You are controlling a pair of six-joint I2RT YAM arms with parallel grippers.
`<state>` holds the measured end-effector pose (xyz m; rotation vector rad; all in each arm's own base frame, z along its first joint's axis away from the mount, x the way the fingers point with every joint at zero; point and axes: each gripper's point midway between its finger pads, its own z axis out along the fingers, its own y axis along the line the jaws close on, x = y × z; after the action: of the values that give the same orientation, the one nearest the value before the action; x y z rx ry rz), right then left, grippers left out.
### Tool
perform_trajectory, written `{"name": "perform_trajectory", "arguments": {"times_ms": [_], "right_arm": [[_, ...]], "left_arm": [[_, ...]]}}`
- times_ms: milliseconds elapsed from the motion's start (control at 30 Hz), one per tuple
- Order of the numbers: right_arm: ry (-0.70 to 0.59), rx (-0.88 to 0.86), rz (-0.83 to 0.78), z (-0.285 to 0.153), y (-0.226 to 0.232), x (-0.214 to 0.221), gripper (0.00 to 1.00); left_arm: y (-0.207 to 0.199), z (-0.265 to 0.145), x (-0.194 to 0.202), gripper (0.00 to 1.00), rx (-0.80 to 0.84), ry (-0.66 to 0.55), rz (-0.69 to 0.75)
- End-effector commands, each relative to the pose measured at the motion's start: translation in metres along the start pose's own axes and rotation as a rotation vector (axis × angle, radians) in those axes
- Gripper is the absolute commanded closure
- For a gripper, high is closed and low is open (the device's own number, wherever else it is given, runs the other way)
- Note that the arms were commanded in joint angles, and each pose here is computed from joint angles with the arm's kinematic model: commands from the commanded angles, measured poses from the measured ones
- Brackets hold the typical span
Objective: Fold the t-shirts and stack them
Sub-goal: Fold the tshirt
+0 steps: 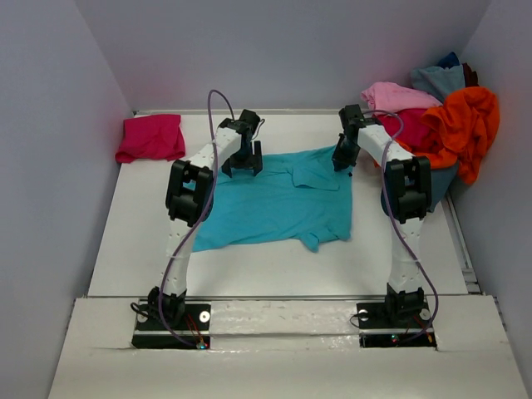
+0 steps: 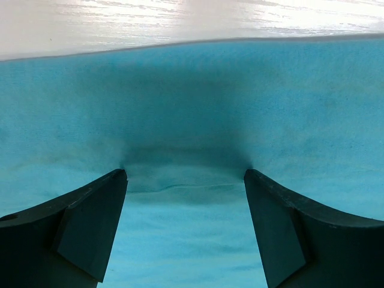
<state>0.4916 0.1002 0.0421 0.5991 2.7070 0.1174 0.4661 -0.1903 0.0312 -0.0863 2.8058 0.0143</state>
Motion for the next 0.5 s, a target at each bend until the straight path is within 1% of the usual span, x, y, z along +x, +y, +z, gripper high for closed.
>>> {"name": "perform_trajectory", "arguments": {"times_ms": [0,233,467], "right_arm": [[-0.069,0.019,-0.003,-0.019,-0.003,-0.021,0.93],[-0.070,0.043,0.010,-0.019,-0.016,-0.024,0.93],[-0.047,0.066,0.006,-0.014,-0.022,-0.015,0.93]], "left_arm": [[0.001,-0.007,-0.003,0.08,0.007,-0.006,-0.013],[0.001,-0.007,-0.002,0.08,0.008,-0.005,-0.012],[0.001,-0.007,-0.002,0.08,0.009,-0.007,-0.012]]}}
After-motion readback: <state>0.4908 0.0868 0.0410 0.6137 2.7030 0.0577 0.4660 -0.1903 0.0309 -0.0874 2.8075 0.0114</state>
